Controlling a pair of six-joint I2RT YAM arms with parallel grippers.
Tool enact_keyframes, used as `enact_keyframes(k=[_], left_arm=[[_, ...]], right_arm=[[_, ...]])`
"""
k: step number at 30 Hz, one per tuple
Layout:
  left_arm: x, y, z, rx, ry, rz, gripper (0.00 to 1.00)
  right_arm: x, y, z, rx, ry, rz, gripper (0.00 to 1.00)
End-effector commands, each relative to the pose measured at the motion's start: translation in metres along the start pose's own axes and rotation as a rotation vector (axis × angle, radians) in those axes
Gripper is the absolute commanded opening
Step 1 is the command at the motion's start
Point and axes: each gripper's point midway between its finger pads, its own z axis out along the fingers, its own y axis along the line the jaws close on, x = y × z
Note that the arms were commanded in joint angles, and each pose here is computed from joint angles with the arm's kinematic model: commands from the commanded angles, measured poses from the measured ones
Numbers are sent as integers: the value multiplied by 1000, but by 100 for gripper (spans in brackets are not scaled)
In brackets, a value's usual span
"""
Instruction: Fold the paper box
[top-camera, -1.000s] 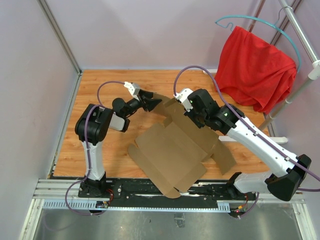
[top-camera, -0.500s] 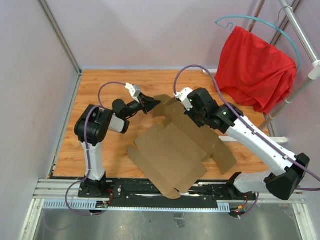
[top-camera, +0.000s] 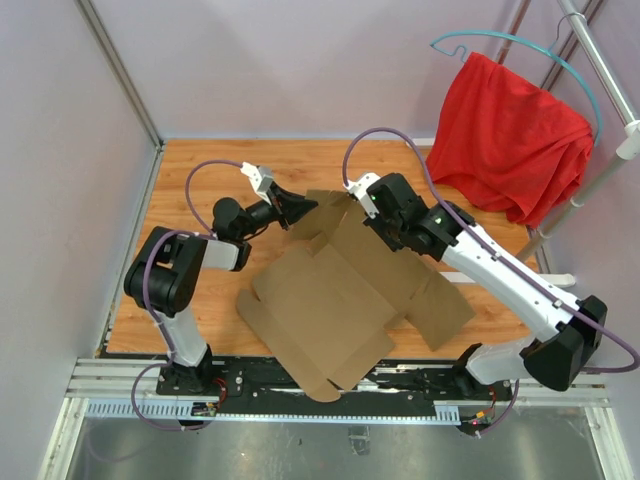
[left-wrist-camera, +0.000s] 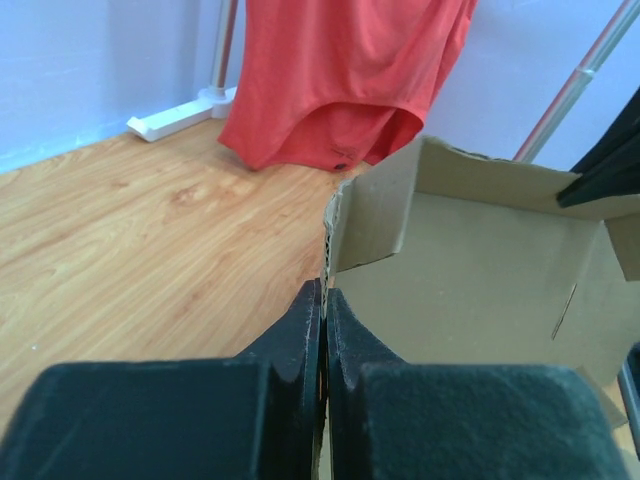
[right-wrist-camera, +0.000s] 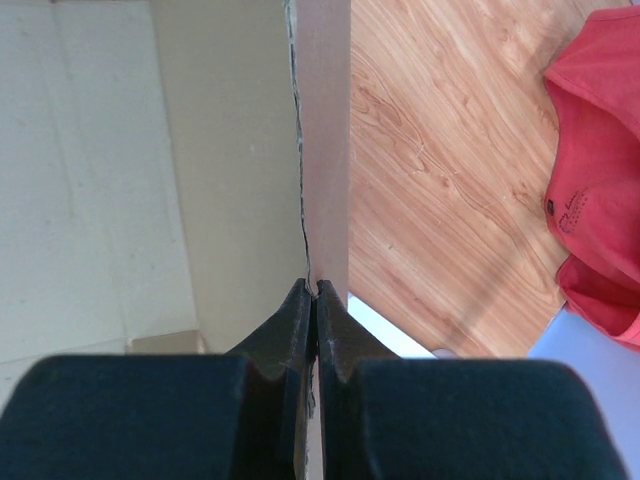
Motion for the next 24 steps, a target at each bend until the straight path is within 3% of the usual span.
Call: enact_keyframes(k=[1, 15, 24], left_arm=[[-19, -14, -1, -4, -51, 20, 0], [-14, -28, -27, -82, -79, -18, 0], [-9, -46, -55, -123, -116, -21, 2]], right_arm=[[10, 10, 8, -27, 66, 31, 1], [3, 39, -2, -40, 48, -45, 1], [16, 71, 5, 76, 147, -222, 1]])
